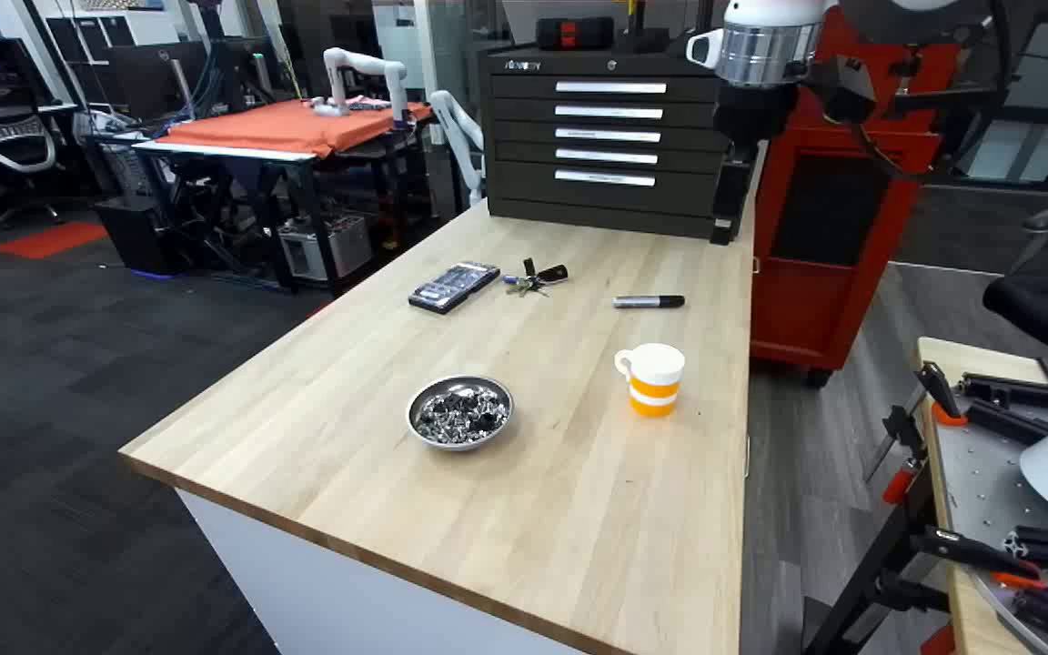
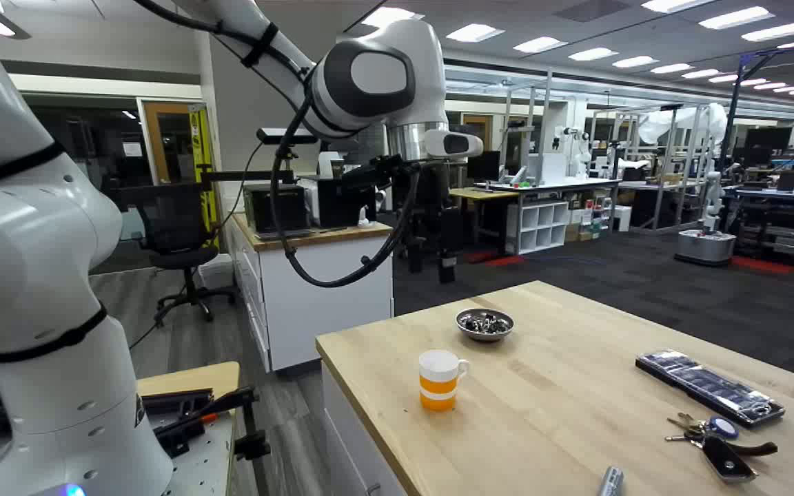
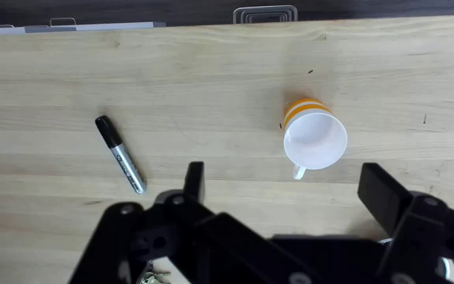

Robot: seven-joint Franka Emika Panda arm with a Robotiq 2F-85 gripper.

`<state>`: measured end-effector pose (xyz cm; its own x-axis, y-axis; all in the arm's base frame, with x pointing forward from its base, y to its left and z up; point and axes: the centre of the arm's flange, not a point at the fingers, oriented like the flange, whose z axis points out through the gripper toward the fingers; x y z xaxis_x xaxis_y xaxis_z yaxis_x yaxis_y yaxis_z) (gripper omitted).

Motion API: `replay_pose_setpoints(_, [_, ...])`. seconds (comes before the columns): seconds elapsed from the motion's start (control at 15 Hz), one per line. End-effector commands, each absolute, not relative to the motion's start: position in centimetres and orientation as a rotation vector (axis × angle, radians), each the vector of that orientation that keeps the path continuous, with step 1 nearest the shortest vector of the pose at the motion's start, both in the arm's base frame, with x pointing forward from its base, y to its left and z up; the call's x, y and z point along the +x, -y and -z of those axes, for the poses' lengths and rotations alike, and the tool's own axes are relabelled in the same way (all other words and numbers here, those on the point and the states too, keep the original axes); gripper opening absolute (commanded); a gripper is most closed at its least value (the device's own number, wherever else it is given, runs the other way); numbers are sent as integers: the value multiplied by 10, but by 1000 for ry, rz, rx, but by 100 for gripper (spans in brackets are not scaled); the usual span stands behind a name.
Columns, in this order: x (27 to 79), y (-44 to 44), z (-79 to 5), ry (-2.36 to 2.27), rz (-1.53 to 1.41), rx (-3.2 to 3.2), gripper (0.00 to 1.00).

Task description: Pick up the pen from the table and put it in the cup.

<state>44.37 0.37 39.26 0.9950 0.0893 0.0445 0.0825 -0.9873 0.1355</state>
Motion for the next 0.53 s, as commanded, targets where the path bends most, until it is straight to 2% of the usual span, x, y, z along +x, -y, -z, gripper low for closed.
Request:
replay_pose_setpoints(0.0, [444,-4,-393,-130,-76,3004,100])
replay_pose_setpoints(0.47, [444,0,-392,-149,-84,3009,100])
